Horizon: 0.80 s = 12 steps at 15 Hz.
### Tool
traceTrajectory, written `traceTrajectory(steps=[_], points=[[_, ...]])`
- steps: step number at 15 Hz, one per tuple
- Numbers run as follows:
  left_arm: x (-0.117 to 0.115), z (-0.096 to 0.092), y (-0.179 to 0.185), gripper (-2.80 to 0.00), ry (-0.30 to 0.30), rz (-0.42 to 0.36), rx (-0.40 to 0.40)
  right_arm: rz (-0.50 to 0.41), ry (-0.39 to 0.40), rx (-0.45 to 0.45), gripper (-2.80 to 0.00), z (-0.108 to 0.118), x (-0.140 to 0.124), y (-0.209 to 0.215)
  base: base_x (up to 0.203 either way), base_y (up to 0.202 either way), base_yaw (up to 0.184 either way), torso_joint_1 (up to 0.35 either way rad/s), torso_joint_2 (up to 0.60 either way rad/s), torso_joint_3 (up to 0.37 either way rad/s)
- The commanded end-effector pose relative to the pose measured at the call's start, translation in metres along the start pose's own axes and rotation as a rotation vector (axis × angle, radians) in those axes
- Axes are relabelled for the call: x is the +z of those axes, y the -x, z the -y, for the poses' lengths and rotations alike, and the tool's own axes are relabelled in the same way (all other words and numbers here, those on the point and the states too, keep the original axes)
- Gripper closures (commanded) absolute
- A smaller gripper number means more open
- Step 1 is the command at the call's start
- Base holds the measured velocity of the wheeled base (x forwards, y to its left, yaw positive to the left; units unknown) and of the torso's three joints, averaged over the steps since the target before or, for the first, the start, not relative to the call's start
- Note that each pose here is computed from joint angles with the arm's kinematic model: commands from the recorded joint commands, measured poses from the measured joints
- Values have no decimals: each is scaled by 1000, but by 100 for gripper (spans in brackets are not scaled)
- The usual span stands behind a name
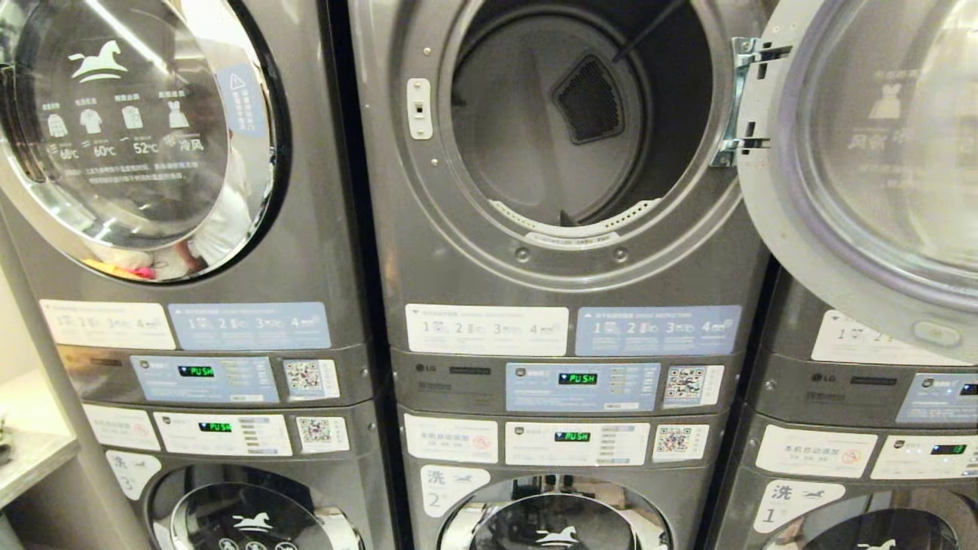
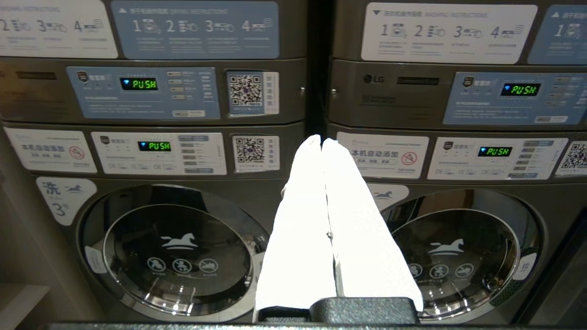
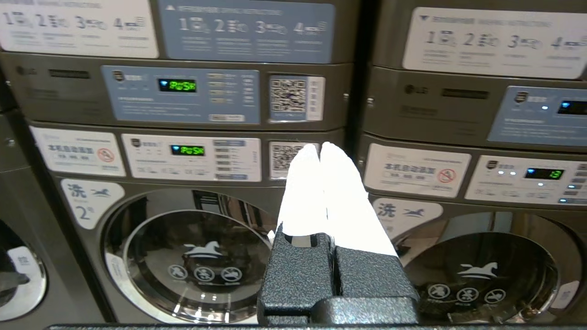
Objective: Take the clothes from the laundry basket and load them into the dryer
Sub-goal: Take the clothes out of the basket
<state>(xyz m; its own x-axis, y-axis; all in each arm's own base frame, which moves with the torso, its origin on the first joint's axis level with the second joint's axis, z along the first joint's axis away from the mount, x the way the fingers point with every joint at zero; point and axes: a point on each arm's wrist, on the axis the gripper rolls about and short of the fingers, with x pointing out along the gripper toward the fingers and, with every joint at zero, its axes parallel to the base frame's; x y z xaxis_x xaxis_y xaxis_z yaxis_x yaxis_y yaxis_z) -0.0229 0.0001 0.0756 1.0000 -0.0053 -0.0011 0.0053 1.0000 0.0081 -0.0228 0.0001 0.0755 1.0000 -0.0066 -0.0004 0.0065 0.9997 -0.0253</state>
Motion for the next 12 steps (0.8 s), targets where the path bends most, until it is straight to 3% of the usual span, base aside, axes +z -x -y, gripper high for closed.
traceTrajectory(steps=[1,12], points=[[0,0,0,0,0,1,-1,1,1,0,0,0,0,0,0,-200,2,5,5,2],[0,0,0,0,0,1,1,2,-10,-6,0,0,0,0,0,-195,1,1,5,1]])
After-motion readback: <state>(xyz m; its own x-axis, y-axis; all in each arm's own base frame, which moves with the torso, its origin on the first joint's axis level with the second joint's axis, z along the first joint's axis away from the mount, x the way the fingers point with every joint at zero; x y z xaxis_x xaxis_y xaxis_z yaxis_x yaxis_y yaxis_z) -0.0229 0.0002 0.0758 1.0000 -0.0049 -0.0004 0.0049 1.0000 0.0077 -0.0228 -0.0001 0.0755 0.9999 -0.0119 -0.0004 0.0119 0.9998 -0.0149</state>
